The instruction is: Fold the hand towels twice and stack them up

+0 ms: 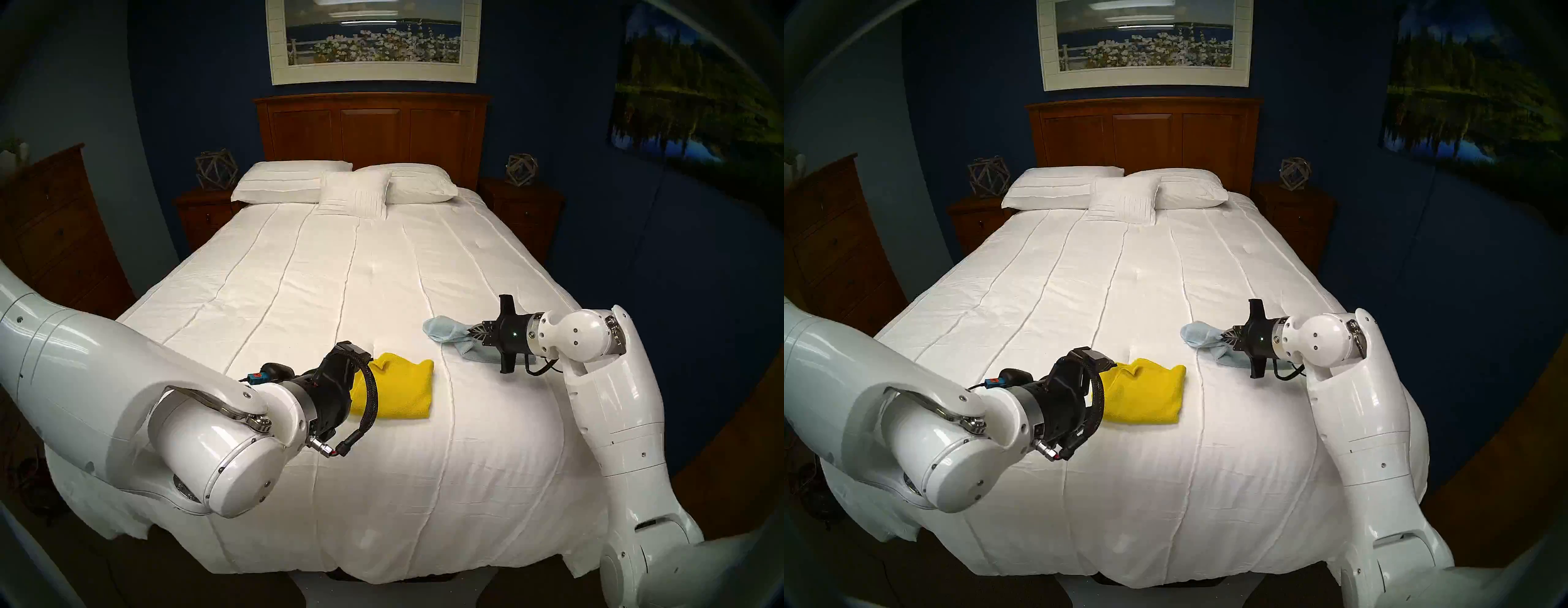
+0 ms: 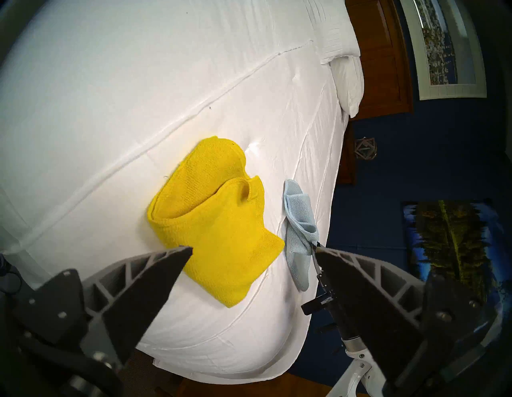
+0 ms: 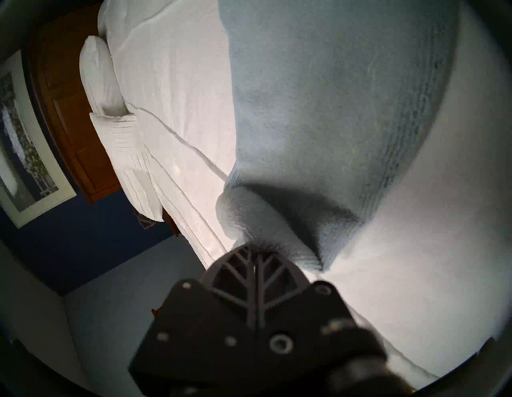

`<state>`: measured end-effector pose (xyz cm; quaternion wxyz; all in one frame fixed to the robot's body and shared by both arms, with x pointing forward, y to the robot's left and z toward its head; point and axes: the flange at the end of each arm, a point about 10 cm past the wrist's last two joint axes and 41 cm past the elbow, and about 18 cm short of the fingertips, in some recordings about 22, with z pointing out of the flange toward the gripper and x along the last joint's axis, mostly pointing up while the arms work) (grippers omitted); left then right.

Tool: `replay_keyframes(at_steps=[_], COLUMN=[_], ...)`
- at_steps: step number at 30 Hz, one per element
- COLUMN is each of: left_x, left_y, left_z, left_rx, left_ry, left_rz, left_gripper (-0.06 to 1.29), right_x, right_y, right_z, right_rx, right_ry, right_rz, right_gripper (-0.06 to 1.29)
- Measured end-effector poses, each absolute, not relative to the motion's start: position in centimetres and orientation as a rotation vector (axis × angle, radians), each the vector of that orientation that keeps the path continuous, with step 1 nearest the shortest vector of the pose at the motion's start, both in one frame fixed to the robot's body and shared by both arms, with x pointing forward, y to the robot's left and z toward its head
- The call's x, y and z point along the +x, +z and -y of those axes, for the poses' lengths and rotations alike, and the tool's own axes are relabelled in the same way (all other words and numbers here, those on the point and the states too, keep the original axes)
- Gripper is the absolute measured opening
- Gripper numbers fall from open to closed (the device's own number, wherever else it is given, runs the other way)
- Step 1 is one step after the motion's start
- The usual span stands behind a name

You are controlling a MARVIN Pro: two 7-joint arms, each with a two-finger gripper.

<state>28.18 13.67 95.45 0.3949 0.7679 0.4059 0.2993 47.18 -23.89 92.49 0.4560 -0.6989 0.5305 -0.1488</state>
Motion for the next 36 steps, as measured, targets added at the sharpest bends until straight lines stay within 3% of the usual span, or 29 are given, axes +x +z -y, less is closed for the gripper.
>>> replay_keyframes(at_steps=[36], left_x=[28.0], left_y=[95.2], left_z=[-13.1], left_rx=[1.956], left_ry=[0.748], left_rz=[-1.041], left_gripper=[1.23], right_x=[45.1], right_y=[89.2], right_z=[31.5], right_rx=[-1.625], right_ry=[-0.377], right_rz=[-1.469], right_gripper=[-0.03])
